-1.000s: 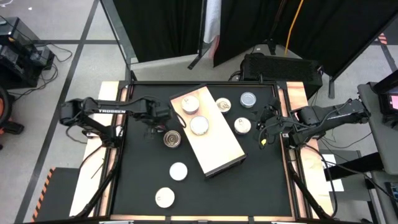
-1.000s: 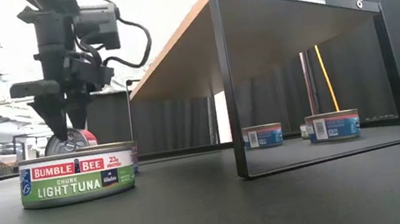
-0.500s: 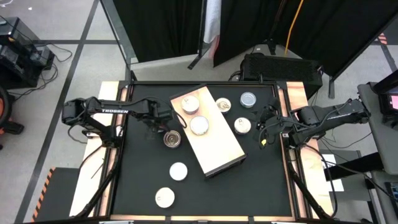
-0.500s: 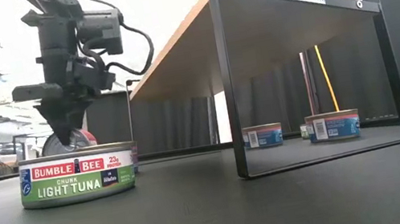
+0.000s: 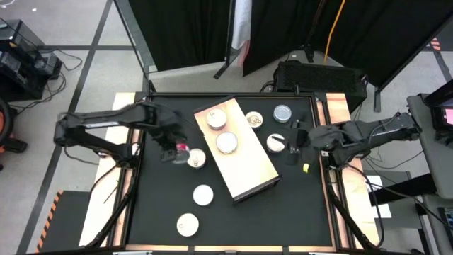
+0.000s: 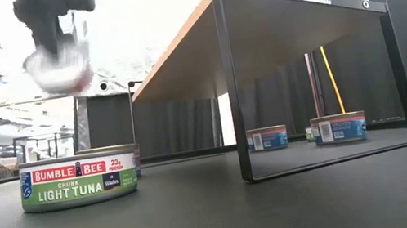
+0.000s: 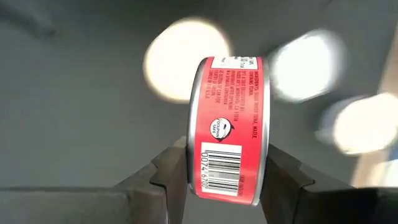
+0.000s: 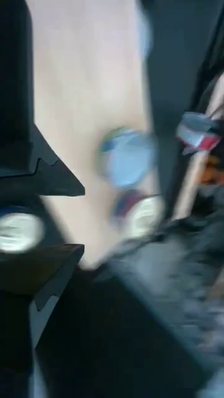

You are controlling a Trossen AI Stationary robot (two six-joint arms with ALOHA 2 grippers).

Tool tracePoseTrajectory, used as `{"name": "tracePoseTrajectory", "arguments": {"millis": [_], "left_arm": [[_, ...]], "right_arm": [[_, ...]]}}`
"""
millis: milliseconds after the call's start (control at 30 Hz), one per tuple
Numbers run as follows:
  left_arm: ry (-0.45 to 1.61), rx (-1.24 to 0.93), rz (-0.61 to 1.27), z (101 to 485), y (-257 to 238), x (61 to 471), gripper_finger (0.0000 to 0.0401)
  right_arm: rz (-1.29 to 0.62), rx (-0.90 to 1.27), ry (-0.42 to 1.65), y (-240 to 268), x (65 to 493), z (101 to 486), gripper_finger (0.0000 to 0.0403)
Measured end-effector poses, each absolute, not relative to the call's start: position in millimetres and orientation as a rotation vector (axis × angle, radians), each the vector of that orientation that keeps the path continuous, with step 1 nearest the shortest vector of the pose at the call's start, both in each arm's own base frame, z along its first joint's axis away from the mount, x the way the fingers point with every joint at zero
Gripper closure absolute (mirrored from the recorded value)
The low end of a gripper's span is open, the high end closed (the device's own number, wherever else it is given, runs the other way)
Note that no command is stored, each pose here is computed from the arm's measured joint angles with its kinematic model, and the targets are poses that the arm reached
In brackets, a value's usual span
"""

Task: Stack canned seafood by type on shelf
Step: Put the red tuna can on the shelf

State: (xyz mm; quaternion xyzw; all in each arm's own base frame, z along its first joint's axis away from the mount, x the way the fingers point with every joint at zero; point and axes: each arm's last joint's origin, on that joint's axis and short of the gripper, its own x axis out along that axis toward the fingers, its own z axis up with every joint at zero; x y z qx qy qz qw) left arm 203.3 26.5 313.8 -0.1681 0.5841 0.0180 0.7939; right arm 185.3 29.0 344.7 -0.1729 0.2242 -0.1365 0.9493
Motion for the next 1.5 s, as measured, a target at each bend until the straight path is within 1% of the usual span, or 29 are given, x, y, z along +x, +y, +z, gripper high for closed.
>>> {"name": "tracePoseTrajectory", "arguments": {"millis": [100,200,267,333,433,500,633,733,833,1067,1233,1367,1500], "left_arm": [[1.051,-0.485,-0.019,353.6,20.4,198.4,0.0247],[0.842,-0.575,-0.039,388.1,18.6,194.5,0.0246],[0.701,-0.616,-0.05,407.3,18.5,194.2,0.0246],[0.567,-0.662,-0.039,423.5,19.3,195.4,0.0245],[0.447,-0.783,-0.04,435.6,20.3,200.4,0.0245],[0.418,-0.809,-0.047,437.6,20.9,205.2,0.0245],[0.47,-0.869,-0.033,429.9,21.6,212.9,0.0244],[0.495,-0.913,-0.031,425.9,22.0,220.0,0.0244],[0.519,-0.951,-0.04,423.1,19.7,225.3,0.0244],[0.556,-0.986,-0.084,420.2,14.2,231.5,0.0244],[0.559,-0.979,-0.09,420.4,11.1,231.6,0.0244],[0.573,-0.982,-0.102,419.3,10.2,232.4,0.0244],[0.572,-0.983,-0.105,419.9,10.3,231.2,0.0244]], "right_arm": [[-0.127,-0.549,0.373,38.9,193.3,351.7,0.027],[0.016,-0.803,0.293,53.4,206.8,352.7,0.0255],[0.045,-0.979,0.241,64.6,220.7,350.8,0.0238],[0.033,-1.162,0.214,74.6,237.3,345.7,0.0216],[-0.067,-1.464,0.214,86.0,268.3,333.6,0.0176],[-0.163,-1.64,0.207,92.1,288.9,325.7,0.0149],[-0.364,-1.958,0.11,104.2,318.5,315.3,0.0108],[-0.457,-2.125,0.07,110.9,333.7,307.9,0.0096],[-0.475,-2.19,0.059,115.2,347.3,303.0,0.0096],[-0.487,-2.212,0.075,118.6,369.1,299.4,0.0118],[-0.488,-2.185,0.088,112.6,372.9,298.9,0.0129],[-0.485,-2.187,0.155,106.6,375.1,297.0,0.0139],[-0.459,-2.153,0.143,108.7,374.5,293.6,0.0141]]}}
